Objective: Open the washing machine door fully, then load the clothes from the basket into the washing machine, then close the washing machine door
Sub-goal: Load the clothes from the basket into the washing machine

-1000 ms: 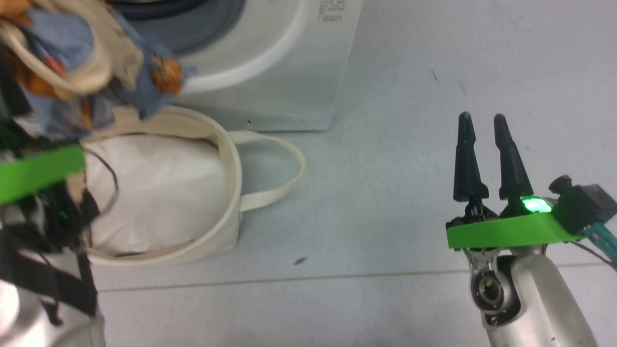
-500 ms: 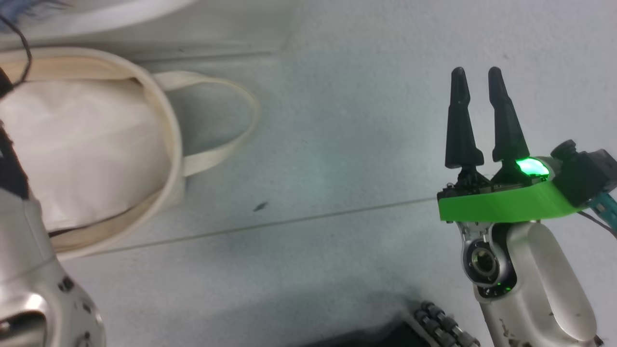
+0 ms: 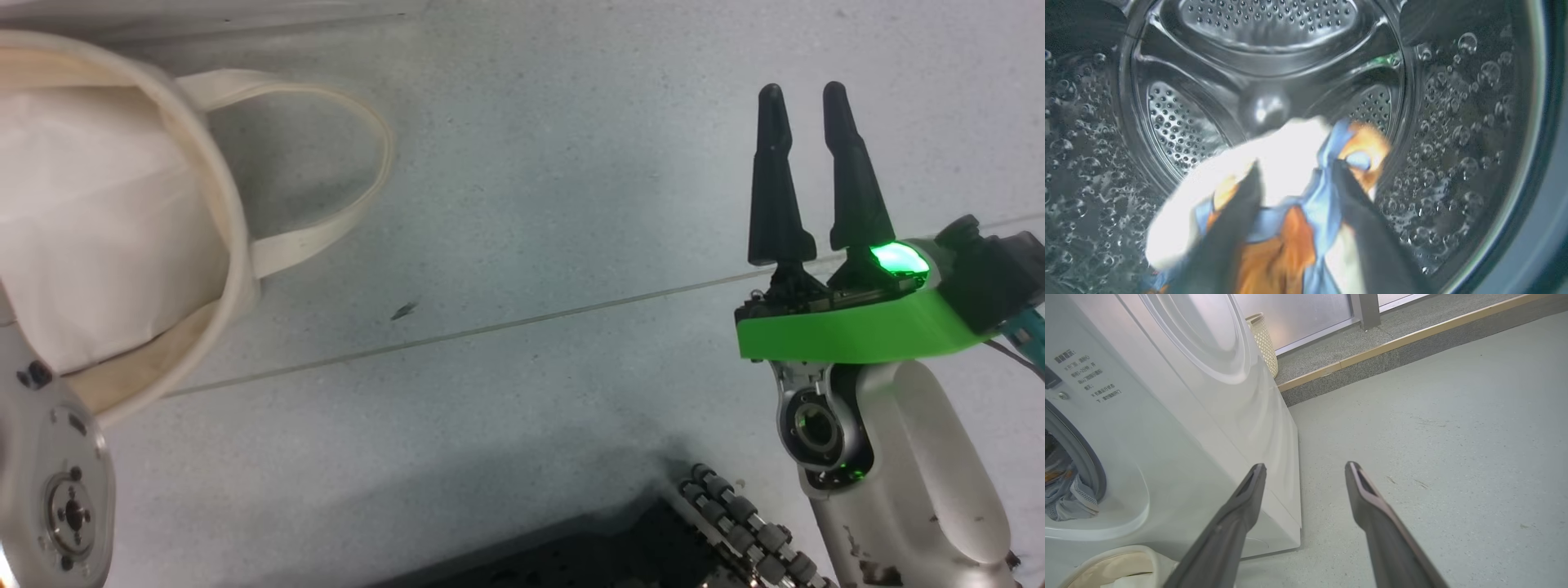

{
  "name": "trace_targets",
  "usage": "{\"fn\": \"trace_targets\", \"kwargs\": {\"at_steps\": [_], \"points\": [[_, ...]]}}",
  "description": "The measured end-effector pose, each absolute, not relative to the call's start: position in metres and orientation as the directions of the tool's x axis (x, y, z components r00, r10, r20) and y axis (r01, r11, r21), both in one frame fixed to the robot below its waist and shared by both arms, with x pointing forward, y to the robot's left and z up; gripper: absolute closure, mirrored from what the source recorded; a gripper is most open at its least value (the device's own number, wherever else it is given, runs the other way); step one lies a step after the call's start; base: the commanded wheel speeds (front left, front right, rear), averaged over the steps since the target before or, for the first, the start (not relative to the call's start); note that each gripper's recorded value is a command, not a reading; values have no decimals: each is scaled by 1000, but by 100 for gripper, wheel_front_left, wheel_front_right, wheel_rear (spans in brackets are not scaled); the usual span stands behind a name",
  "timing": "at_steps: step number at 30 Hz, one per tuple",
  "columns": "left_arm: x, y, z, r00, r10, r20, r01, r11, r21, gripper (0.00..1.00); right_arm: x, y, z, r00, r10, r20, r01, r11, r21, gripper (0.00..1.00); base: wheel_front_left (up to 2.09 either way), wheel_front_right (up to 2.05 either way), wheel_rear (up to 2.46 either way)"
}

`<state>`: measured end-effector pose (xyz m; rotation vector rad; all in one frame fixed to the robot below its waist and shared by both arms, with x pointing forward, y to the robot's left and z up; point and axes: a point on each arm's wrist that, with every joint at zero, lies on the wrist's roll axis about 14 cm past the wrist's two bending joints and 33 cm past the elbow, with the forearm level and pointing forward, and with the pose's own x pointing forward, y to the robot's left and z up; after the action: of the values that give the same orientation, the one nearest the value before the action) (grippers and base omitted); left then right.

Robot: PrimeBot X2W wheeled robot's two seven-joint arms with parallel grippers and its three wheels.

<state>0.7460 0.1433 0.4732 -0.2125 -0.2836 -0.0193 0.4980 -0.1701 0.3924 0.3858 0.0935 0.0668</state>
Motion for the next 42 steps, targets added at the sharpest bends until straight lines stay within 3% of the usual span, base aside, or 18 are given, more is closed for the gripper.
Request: {"fn": "trace_targets", "kwargs": {"at_steps": [14, 24, 36, 42], "points": [[720, 155, 489, 964, 0, 264, 39, 989, -143, 0, 504, -151, 411, 991, 131, -26, -111, 916, 386, 0, 0, 0, 0], [647, 157, 475, 989, -32, 142, 48, 993, -111, 0, 498, -134, 457, 984, 168, 64, -180, 904, 387, 0, 0, 0, 0], [536, 163, 486, 996, -51, 77, 52, 999, -11, 0, 461, -123, 504, 974, 183, 136, -223, 893, 390, 0, 0, 0, 0], [490, 177, 494, 997, 1, 76, 5, 997, -81, 0, 439, -127, 515, 975, 169, 144, -213, 896, 391, 0, 0, 0, 0]]}}
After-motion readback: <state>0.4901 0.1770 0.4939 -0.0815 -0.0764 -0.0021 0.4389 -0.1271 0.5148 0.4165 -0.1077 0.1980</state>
